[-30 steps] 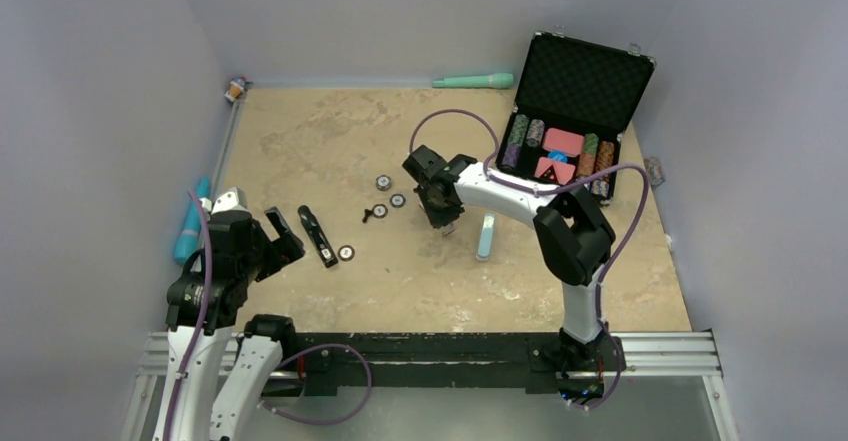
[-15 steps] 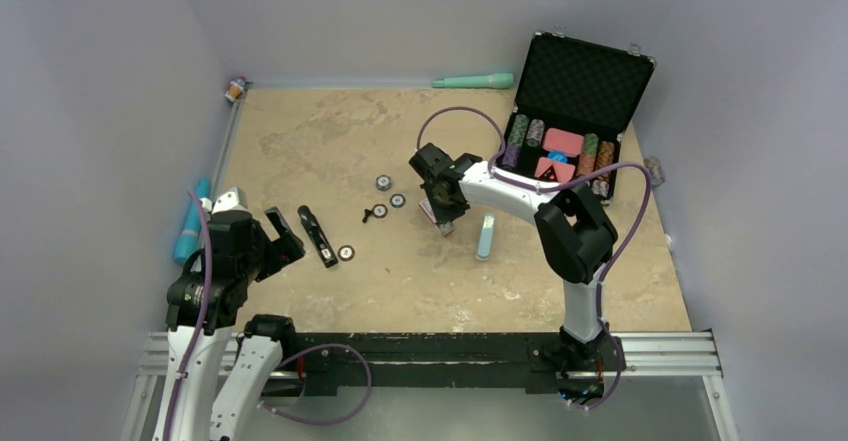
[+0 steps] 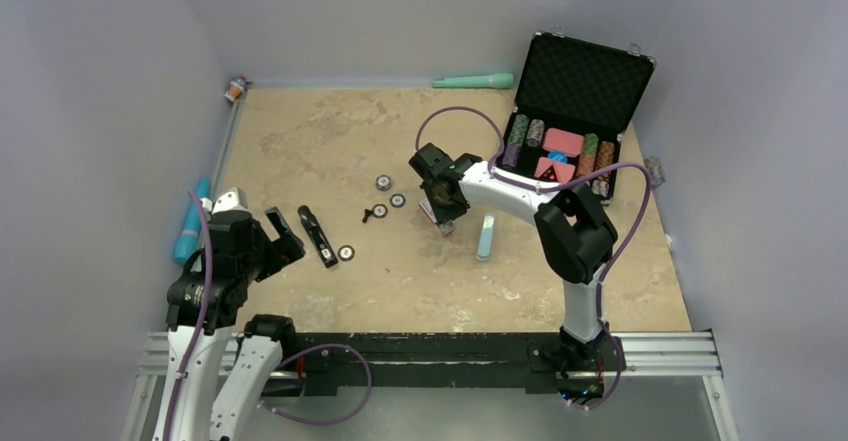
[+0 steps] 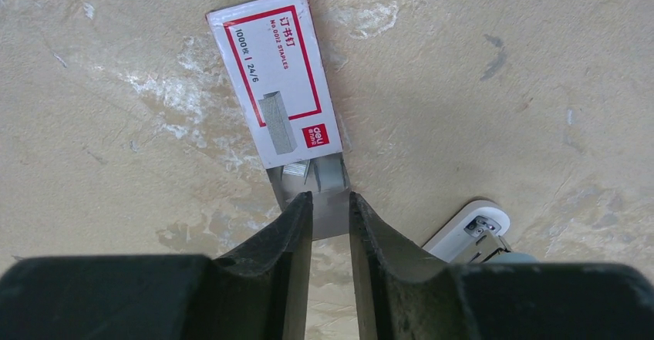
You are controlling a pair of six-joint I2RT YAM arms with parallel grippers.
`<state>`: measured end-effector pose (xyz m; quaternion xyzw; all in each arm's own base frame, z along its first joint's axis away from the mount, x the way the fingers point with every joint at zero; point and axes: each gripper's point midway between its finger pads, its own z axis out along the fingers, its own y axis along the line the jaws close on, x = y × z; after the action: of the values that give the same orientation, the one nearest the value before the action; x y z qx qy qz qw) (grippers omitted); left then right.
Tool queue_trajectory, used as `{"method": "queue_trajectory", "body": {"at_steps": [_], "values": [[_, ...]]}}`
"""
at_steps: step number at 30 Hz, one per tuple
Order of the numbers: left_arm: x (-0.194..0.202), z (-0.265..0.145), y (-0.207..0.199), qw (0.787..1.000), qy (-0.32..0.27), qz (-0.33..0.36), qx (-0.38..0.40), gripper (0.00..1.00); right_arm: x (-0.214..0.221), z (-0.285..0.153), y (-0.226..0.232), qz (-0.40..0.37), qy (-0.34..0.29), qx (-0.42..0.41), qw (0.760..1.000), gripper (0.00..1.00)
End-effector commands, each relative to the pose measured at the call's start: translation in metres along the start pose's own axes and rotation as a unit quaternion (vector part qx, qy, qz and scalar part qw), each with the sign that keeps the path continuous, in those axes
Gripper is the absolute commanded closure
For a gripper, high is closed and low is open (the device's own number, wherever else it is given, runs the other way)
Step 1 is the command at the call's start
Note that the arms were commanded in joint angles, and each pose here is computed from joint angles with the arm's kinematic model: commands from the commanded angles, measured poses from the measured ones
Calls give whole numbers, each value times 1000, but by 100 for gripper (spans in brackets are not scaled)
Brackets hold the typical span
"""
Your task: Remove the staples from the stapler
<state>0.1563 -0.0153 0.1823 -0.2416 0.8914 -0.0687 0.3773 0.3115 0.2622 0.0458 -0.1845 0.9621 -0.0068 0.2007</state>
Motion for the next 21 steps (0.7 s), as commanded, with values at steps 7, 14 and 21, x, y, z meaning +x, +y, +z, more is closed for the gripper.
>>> {"method": "queue_trajectory", "body": {"at_steps": [7,14,21], "values": [[-3,2,-4,1000,-3,-4,8,4,-10,-2,-3,-1,-21,5,1000,69],[-3,2,-5,1000,-2,-4,7,4,-23,-18,-3,5,-37,-1,999,66],[-7,6,-21,998,-2,35,44,0,-36,-46,-5,18,-61,-13,998,62]]}}
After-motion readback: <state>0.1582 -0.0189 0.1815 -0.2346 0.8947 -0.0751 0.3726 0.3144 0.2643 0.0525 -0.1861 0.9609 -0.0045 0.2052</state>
